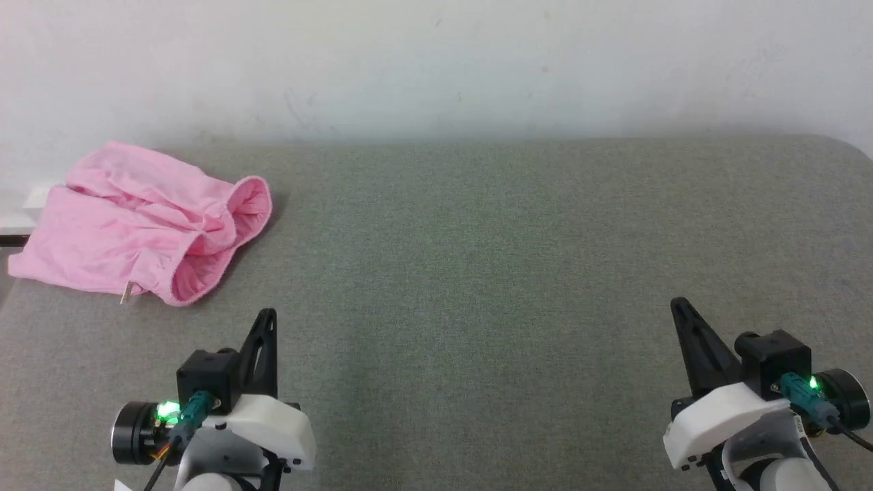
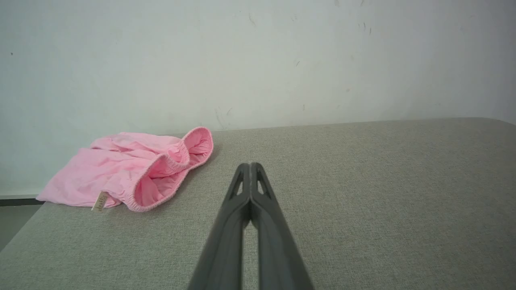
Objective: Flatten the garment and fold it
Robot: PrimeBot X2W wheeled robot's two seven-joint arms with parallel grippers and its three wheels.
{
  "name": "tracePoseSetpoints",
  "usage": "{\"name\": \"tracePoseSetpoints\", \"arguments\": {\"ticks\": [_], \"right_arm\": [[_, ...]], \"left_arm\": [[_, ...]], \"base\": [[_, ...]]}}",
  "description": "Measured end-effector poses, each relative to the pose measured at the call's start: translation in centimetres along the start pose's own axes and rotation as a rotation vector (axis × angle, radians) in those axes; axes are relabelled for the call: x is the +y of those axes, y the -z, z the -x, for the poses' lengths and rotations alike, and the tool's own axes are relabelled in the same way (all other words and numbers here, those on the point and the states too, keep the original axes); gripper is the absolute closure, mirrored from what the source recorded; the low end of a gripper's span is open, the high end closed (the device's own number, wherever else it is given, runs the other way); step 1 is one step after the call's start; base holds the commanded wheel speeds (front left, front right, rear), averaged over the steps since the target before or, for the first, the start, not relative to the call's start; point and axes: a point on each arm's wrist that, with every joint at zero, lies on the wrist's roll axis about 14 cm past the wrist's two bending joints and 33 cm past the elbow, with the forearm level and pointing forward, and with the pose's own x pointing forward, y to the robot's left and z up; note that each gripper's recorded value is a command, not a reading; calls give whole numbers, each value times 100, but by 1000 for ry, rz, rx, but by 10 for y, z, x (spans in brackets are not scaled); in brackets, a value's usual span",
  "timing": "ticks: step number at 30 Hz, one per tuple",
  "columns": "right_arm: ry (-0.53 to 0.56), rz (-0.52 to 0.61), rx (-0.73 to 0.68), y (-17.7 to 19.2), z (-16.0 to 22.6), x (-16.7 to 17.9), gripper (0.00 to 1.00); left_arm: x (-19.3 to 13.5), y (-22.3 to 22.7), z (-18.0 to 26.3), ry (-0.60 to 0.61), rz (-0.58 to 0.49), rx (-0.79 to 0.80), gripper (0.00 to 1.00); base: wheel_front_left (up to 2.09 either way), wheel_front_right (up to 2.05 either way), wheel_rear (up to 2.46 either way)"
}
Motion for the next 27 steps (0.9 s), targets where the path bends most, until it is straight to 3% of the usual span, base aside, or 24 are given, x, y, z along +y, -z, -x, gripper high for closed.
{"name": "tracePoseSetpoints", "arguments": {"ticks": [2,3,27], "right_arm": [[0,0,0,0,0,0,100],[0,0,2,1,0,0,0],[-7,-52,-5,6,0,2,0]], "left_arm": [[0,0,0,0,0,0,100],[0,0,0,1,0,1,0],[-3,0,3,-4,39,-19,0]], "base": [[0,0,0],[0,0,0],[0,0,0]]}}
